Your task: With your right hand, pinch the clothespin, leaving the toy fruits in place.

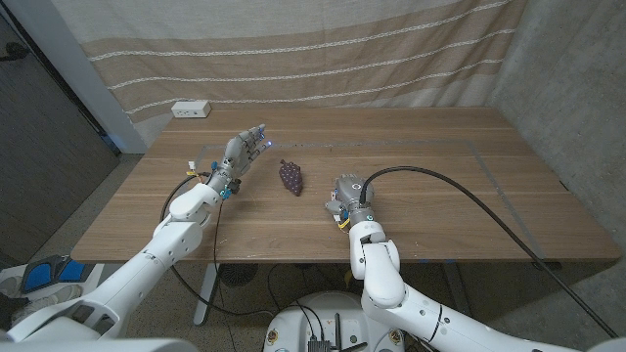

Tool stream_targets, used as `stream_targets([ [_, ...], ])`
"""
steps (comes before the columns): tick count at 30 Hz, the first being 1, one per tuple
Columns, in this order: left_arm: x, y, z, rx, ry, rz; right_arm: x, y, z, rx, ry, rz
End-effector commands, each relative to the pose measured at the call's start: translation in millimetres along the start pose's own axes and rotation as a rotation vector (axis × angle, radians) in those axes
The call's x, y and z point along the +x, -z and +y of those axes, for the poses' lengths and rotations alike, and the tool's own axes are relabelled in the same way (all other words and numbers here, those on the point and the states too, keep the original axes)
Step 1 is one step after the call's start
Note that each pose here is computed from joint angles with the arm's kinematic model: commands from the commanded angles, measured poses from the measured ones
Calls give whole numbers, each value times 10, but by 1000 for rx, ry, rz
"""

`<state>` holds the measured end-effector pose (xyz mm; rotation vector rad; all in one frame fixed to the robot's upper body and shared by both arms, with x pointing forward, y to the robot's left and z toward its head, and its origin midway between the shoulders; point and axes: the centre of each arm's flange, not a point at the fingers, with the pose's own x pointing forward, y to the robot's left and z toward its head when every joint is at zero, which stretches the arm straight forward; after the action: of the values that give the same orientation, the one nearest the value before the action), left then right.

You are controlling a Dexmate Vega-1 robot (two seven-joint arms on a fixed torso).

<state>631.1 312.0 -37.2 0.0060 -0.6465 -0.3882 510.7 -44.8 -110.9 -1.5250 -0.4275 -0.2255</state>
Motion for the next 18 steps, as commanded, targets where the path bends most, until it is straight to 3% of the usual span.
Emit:
stream_targets([
  [1,-22,-28,-5,6,1,0,32,-3,69,-9,-20,20],
  [15,-21,-68,-15,13,11,-3,81,9,108,-9,-41,28],
  [16,-22,-69,-14,17,13,-3,92,9,114,-4,-36,56],
  [18,-27,-71,-9,16,9,0,107,12,121,-6,-45,62],
])
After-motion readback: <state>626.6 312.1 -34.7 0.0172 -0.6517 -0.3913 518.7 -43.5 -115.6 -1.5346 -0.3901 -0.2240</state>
